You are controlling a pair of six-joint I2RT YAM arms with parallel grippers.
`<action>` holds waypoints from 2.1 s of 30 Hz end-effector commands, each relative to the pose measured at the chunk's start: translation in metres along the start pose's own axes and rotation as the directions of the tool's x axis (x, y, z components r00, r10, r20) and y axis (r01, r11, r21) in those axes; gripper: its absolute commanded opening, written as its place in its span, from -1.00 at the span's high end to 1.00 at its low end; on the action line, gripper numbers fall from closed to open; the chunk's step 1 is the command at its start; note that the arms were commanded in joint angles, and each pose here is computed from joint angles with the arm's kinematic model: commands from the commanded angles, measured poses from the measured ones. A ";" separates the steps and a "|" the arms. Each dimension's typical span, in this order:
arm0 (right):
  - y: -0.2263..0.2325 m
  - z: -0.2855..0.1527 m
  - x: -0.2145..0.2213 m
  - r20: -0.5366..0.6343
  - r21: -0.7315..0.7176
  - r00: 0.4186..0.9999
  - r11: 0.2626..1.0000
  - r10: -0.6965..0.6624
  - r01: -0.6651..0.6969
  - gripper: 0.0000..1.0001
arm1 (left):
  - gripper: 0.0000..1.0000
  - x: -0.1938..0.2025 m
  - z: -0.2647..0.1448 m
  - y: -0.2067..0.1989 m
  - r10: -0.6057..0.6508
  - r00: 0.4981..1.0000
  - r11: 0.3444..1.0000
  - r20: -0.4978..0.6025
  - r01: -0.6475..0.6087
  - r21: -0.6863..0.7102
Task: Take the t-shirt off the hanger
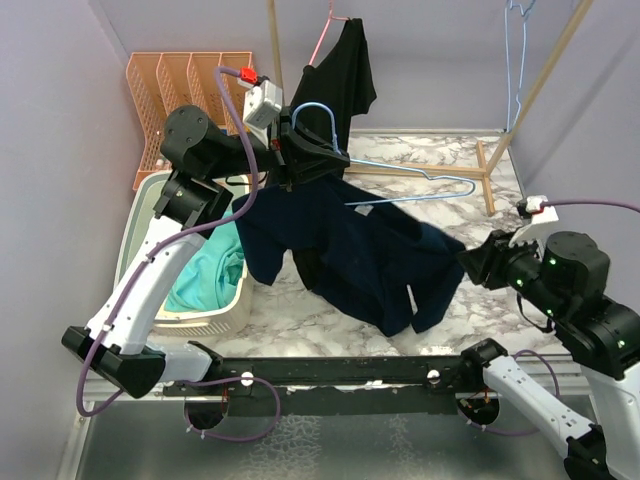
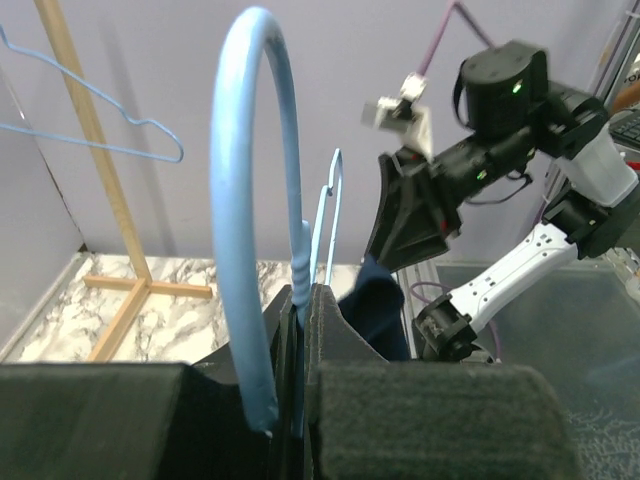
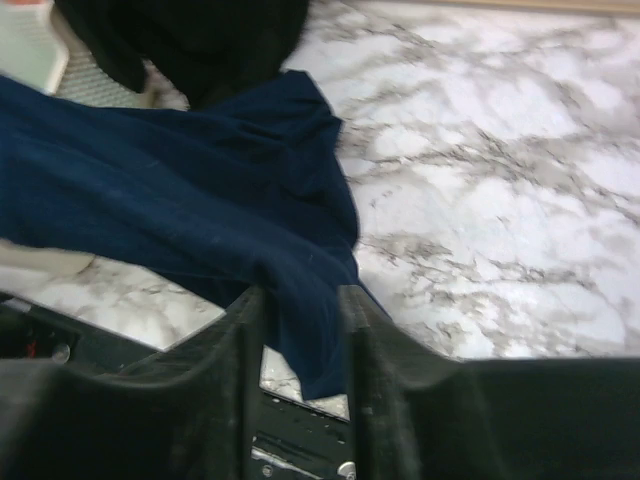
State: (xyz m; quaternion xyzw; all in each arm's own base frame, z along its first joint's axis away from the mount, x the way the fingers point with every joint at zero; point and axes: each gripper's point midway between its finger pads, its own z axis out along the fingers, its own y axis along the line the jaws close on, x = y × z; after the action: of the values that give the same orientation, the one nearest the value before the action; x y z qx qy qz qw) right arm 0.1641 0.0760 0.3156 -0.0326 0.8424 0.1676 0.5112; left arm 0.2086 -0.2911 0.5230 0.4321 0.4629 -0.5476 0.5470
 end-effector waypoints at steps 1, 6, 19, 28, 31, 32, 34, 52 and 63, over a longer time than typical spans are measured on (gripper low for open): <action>0.040 -0.039 -0.032 0.119 -0.226 0.990 0.969 -0.079 0.105 0.17 | 1.00 0.008 -0.002 0.005 0.003 1.000 1.000 0.017 -0.003 -0.003; 0.073 -0.079 -0.060 0.247 -0.386 0.963 0.900 -0.111 0.203 0.11 | 1.00 0.037 -0.002 0.006 -0.048 0.999 0.999 -0.011 0.048 0.020; 0.115 -0.043 -0.082 0.248 -0.544 0.948 0.781 -0.198 0.305 0.00 | 1.00 0.086 0.035 -0.048 -0.143 0.980 0.933 -0.136 0.180 0.312; 0.119 -0.032 -0.064 0.188 -0.595 0.956 0.748 -0.225 0.293 0.00 | 1.00 0.086 0.050 -0.050 -0.158 0.976 0.919 -0.147 0.200 0.340; 0.117 -0.031 -0.057 0.172 -0.592 0.958 0.753 -0.229 0.286 0.13 | 1.00 0.088 0.053 -0.048 -0.162 0.975 0.917 -0.150 0.205 0.341; 0.115 -0.030 -0.055 0.165 -0.590 0.959 0.756 -0.230 0.283 0.20 | 1.00 0.088 0.054 -0.047 -0.163 0.975 0.918 -0.149 0.205 0.341; 0.114 -0.028 -0.048 0.145 -0.595 0.961 0.755 -0.236 0.275 0.35 | 1.00 0.088 0.057 -0.047 -0.169 0.974 0.916 -0.148 0.211 0.342; 0.092 -0.023 -0.051 0.138 -0.469 0.971 0.851 -0.194 0.236 0.98 | -0.23 0.097 0.063 -0.035 -0.181 0.968 0.942 -0.172 0.221 0.252; 0.042 -0.025 -0.067 0.161 -0.177 0.982 0.976 -0.100 0.128 0.97 | -0.49 0.090 0.015 0.021 -0.076 0.989 0.947 -0.130 0.031 -0.320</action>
State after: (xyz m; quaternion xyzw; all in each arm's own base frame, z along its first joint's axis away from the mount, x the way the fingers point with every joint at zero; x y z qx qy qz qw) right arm 0.1494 0.1263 0.3913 -0.1941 0.7644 0.2734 0.5506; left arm 0.2104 -0.3579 0.4306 0.4228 0.5600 -0.5316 0.4743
